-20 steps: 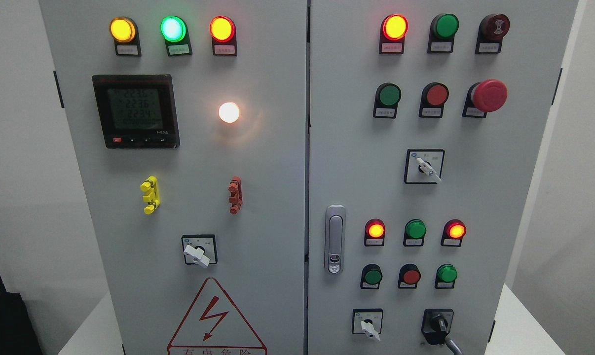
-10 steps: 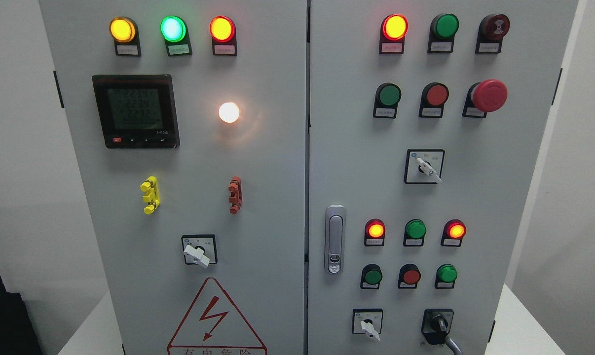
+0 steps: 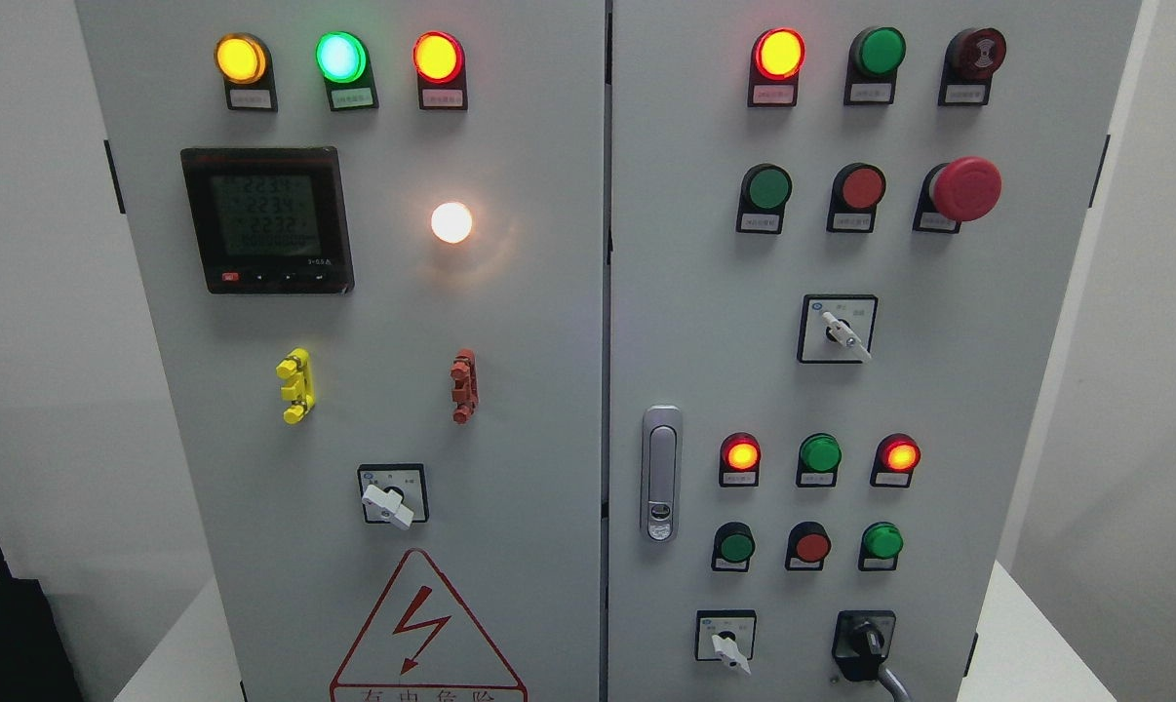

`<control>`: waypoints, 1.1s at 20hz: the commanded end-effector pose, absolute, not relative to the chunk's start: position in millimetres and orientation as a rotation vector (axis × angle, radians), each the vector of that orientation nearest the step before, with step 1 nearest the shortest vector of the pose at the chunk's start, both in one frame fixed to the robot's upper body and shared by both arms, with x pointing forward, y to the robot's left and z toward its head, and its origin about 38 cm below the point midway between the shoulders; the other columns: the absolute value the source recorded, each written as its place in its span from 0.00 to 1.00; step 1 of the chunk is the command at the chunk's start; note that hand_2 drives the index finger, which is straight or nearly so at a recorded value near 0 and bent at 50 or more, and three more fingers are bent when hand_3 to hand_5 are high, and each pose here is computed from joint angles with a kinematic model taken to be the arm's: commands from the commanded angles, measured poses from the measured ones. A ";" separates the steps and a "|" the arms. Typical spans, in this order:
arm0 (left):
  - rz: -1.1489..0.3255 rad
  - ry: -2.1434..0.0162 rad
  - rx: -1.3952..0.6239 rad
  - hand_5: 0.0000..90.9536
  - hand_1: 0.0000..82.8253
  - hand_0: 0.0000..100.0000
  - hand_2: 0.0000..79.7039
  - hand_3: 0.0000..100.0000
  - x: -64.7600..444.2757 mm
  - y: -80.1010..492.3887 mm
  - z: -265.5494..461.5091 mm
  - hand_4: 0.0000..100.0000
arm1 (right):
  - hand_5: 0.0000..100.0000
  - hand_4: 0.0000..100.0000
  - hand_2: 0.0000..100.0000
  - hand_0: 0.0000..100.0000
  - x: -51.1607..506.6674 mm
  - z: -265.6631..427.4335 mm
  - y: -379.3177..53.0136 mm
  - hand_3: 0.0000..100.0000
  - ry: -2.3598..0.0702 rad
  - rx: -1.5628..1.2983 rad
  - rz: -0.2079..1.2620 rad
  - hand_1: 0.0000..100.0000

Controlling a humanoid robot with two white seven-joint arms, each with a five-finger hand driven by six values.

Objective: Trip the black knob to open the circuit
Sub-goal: 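Raise the right hand up to the black rotary knob, then twist the black rotary knob with the right hand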

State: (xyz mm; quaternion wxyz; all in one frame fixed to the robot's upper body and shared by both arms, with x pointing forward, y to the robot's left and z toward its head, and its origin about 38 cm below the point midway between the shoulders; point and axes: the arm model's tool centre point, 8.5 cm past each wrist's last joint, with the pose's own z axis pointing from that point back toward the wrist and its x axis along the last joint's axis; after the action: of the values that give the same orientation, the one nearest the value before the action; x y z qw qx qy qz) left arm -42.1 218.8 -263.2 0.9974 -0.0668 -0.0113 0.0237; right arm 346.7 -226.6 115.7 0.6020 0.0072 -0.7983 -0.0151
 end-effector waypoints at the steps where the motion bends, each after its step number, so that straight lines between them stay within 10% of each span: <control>1: 0.025 -0.019 -0.134 0.00 0.47 0.12 0.00 0.00 -42.6 218.7 -263.2 0.00 | 0.83 0.86 0.00 0.00 346.5 116.1 -219.2 0.92 -1.850 0.038 -0.041 0.00; 22: 0.025 -0.020 -0.134 0.00 0.47 0.12 0.00 0.00 -42.6 218.7 -263.2 0.00 | 0.82 0.86 0.00 0.00 346.8 117.2 -209.7 0.92 -1.854 0.063 -0.023 0.00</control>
State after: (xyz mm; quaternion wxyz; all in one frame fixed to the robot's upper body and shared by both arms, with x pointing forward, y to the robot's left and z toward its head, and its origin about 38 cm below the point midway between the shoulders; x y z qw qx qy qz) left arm -42.0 218.8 -263.2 0.9974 -0.0667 -0.0115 0.0236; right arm 346.8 -218.3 116.3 0.6015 0.0167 -0.7987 -0.0077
